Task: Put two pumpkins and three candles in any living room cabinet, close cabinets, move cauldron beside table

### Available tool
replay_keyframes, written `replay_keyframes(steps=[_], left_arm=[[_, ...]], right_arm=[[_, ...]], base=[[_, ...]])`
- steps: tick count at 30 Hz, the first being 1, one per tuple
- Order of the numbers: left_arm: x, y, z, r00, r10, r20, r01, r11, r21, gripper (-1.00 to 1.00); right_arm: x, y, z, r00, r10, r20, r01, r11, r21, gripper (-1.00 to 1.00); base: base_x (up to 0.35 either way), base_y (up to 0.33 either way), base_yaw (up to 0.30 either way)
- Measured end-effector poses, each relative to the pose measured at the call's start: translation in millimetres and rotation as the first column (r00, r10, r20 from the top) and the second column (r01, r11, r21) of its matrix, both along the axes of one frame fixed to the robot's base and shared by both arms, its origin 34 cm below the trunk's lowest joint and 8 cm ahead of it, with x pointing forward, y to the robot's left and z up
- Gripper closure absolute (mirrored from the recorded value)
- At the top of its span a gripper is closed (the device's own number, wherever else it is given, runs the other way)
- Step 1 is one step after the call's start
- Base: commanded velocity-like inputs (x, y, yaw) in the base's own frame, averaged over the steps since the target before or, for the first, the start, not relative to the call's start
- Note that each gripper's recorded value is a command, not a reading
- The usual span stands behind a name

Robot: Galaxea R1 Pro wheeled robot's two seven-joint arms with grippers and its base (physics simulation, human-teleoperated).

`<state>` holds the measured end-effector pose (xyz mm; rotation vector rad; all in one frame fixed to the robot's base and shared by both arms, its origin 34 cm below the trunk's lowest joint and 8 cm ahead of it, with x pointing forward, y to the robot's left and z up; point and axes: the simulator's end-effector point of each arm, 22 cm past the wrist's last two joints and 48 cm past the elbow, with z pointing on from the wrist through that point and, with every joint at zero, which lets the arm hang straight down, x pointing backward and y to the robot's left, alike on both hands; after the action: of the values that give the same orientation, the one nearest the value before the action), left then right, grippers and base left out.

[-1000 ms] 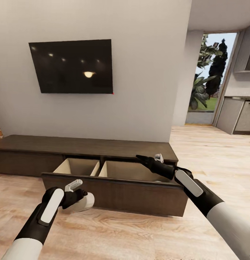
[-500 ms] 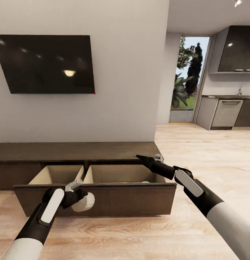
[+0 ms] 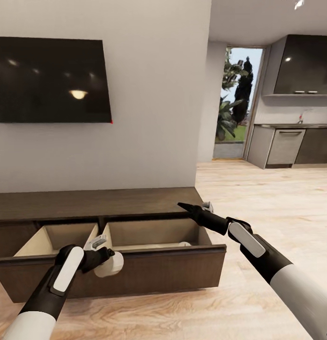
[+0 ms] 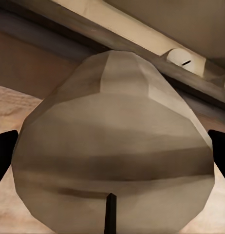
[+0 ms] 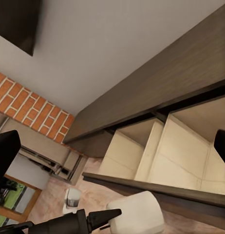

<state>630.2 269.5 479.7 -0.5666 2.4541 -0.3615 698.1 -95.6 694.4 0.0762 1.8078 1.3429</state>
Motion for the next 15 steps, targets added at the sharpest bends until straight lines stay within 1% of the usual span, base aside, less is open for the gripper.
replay_keyframes(steps=[1,4,7,10,15], left_arm=[[0.0,-0.2,0.0,1.0,0.0,0.0,0.0,1.0,0.0,1.0],[-0.3,3.8,-0.1,1.0,0.001,0.0,-0.001,1.0,0.007,1.0],[-0.1,3.1,0.2,1.0,0.002,0.001,-0.002,1.0,0.003,1.0],[0.6,-3.6,0.7,1.0,-0.001,0.003,0.001,1.0,-0.01,1.0],[0.6,-5.6,0.5,1.0,-0.002,0.002,0.002,1.0,-0.009,1.0]], right_arm=[[-0.1,0.1,0.1,1.0,0.0,0.0,0.0,1.0,0.0,-1.0],[-0.7,1.0,-0.5,1.0,0.004,-0.001,-0.004,1.0,-0.001,-1.0],[-0.8,1.0,-0.5,1.0,0.005,-0.001,-0.005,1.0,-0.001,-1.0],[-1.4,1.2,-0.9,1.0,0.006,-0.003,-0.006,1.0,0.001,-1.0],[-1.9,1.6,-1.3,1.0,0.007,-0.005,-0.007,1.0,0.003,-1.0]], base=[[0.187,0.0,-0.001],[0.0,0.0,0.0],[0.0,0.0,0.0],[0.0,0.0,0.0],[0.0,0.0,0.0]])
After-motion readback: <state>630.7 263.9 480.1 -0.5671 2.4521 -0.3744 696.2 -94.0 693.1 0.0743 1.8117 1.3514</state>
